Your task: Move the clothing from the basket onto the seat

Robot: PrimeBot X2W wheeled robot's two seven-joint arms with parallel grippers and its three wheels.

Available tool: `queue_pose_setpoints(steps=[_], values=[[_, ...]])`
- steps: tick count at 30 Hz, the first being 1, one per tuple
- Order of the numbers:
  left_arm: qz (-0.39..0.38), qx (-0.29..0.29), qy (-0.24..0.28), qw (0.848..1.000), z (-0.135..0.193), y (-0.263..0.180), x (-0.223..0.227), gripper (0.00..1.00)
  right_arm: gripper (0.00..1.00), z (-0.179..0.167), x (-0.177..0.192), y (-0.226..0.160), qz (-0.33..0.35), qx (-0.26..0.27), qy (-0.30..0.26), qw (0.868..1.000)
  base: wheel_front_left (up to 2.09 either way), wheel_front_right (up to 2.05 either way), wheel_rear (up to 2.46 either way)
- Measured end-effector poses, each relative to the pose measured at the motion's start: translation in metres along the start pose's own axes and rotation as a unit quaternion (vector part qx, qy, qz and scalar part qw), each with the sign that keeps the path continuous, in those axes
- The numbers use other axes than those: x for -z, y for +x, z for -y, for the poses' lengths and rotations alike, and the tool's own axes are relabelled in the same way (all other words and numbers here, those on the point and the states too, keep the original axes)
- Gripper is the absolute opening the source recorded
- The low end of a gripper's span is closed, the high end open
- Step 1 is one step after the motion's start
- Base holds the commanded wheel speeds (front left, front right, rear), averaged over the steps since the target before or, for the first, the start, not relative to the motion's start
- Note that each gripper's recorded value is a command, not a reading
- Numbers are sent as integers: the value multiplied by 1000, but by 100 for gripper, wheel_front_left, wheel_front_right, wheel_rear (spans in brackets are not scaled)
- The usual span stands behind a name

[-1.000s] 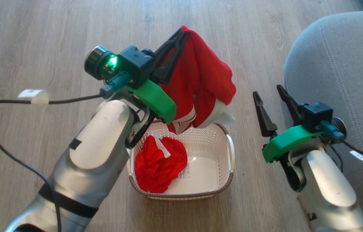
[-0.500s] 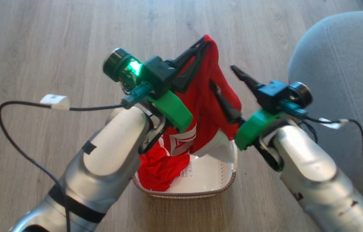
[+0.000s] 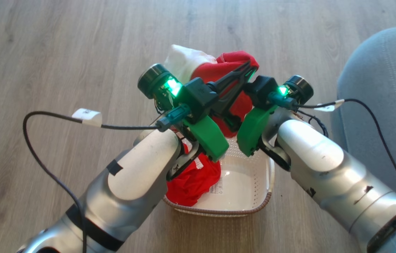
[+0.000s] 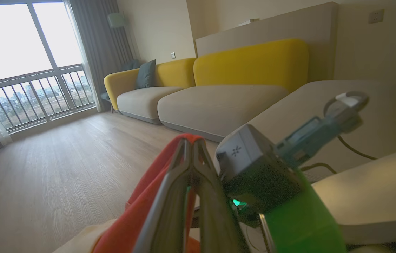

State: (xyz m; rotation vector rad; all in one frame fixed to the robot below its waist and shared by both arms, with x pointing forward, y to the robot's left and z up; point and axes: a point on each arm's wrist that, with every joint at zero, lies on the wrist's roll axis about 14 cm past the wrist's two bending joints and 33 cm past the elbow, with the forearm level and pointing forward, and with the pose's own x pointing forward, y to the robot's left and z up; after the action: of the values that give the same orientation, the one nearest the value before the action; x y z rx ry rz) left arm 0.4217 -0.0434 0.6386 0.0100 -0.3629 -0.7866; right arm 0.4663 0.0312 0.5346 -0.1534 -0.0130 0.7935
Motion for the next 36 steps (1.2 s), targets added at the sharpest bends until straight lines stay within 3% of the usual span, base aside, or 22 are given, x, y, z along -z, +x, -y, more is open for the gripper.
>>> queue_pose_setpoints(steps=[6,7,8,9,24,25,26,27,36], values=[[-6,-6,-7,1000,-3,-6,3,0,100,-1,-3,11,3,-4,7,1000,0,0,0],[-7,-7,-9,1000,-4,-7,4,0,93,-2,-5,12,7,-4,9,1000,0,0,0],[-9,-5,-9,1000,-3,-8,5,0,35,-3,-8,14,12,-5,11,1000,0,0,0],[-10,-6,-10,1000,-3,-8,5,0,0,-3,-9,15,14,-6,12,1000,0,0,0],[-5,-2,-29,1000,4,-4,8,2,0,23,-10,-4,36,48,35,998,0,0,0],[-6,-2,-30,1000,4,-4,10,36,0,27,-8,-7,36,55,38,997,0,0,0],[-7,-3,-33,999,4,-4,12,89,0,31,-5,-10,36,62,44,996,0,0,0],[-9,-5,-35,999,4,-3,14,100,0,34,-2,-14,34,69,47,996,0,0,0],[-22,-6,-47,999,1,3,32,100,0,65,19,-46,26,130,66,989,0,0,0]])
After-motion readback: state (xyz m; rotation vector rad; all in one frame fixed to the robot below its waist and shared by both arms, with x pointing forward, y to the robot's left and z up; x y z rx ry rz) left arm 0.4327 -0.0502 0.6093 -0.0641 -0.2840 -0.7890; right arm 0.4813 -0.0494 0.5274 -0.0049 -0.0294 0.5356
